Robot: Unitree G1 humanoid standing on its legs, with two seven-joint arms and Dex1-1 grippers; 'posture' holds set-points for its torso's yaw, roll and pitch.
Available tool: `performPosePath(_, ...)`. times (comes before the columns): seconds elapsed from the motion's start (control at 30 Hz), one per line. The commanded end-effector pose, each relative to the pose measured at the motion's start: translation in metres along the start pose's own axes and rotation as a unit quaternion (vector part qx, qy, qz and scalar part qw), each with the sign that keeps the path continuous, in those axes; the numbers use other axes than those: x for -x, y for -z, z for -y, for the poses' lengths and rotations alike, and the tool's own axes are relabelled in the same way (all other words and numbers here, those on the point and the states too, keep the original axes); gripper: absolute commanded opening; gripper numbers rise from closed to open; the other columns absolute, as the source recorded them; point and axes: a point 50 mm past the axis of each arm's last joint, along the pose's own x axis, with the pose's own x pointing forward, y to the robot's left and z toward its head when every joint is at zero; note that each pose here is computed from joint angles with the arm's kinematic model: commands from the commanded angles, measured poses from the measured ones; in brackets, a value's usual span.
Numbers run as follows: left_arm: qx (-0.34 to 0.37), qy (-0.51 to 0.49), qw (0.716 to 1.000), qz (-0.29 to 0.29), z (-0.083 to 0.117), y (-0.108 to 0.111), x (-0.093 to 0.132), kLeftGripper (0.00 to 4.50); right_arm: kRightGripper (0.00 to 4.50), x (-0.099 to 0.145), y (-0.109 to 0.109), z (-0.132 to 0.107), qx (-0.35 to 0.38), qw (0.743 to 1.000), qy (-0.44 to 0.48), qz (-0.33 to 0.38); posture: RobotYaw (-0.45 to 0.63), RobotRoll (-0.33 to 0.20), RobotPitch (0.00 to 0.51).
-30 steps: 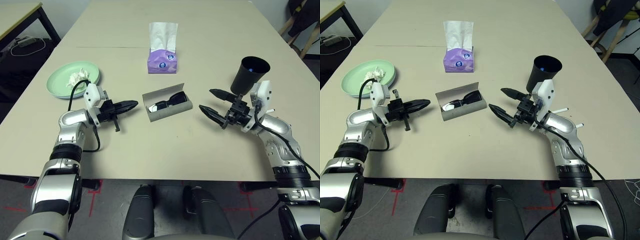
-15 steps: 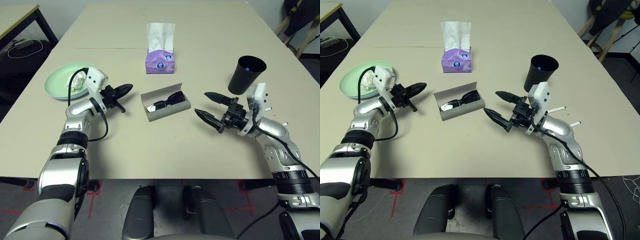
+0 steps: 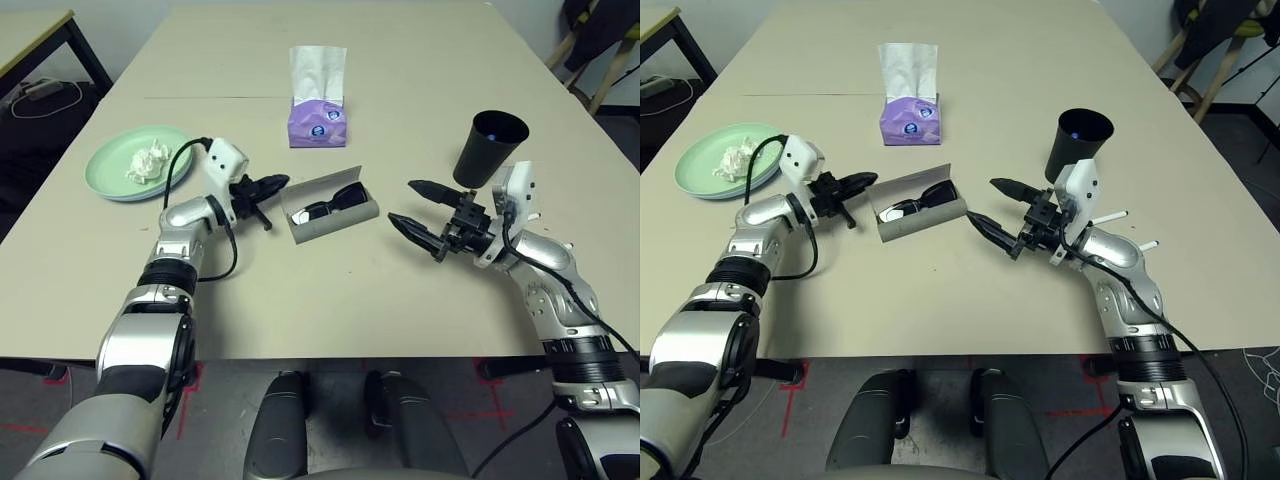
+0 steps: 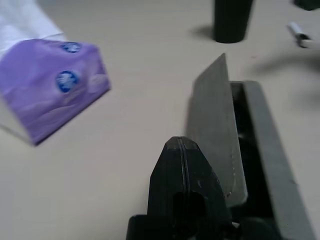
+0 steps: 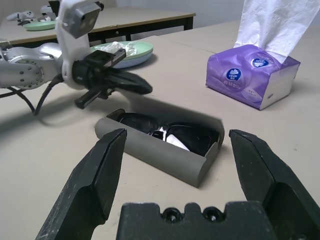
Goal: Organize and tidy the items on the table.
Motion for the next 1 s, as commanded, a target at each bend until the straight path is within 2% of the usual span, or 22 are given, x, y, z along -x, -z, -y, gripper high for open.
performPosePath(0.03,-0.019,0.077,0.997,-0.009,0.014,0.004,-0.001,0.03,4.5,-0.001,0.002,0.001,-0.007,1.0,0.001,-0.001,0.08,0.0,0.141)
performPosePath(0.27,-0.053,0.164,0.984,-0.034,0.033,0.012,0.005,0.03,4.5,-0.003,-0.001,0.003,-0.001,1.0,0.005,0.002,0.08,0.0,0.141)
performPosePath(0.43,-0.051,0.157,0.986,-0.038,0.032,0.012,0.007,0.03,4.5,-0.004,-0.004,0.003,0.002,1.0,0.004,0.006,0.08,0.0,0.141)
performPosePath(0.53,-0.05,0.115,0.992,-0.002,0.021,-0.001,0.004,0.03,4.5,-0.005,-0.004,0.004,0.003,1.0,0.004,0.007,0.08,0.0,0.141)
performPosePath(0.63,-0.036,0.085,0.994,0.058,0.013,-0.019,0.0,0.03,4.5,-0.004,-0.004,0.004,0.002,1.0,0.005,0.005,0.08,0.0,0.141)
performPosePath(0.77,-0.026,0.117,0.99,0.068,0.019,-0.026,-0.001,0.03,4.5,-0.004,0.002,0.008,-0.007,0.999,0.023,-0.027,0.09,0.0,0.143)
performPosePath(0.87,-0.028,0.156,0.984,0.086,0.034,-0.031,-0.004,0.62,4.5,-0.007,0.004,0.014,-0.012,0.996,0.023,-0.082,0.09,0.0,0.144)
performPosePath(1.0,-0.024,0.189,0.976,0.108,0.049,-0.048,-0.011,2.1,4.5,-0.007,-0.004,0.03,-0.03,0.985,0.03,-0.165,0.1,0.0,0.146)
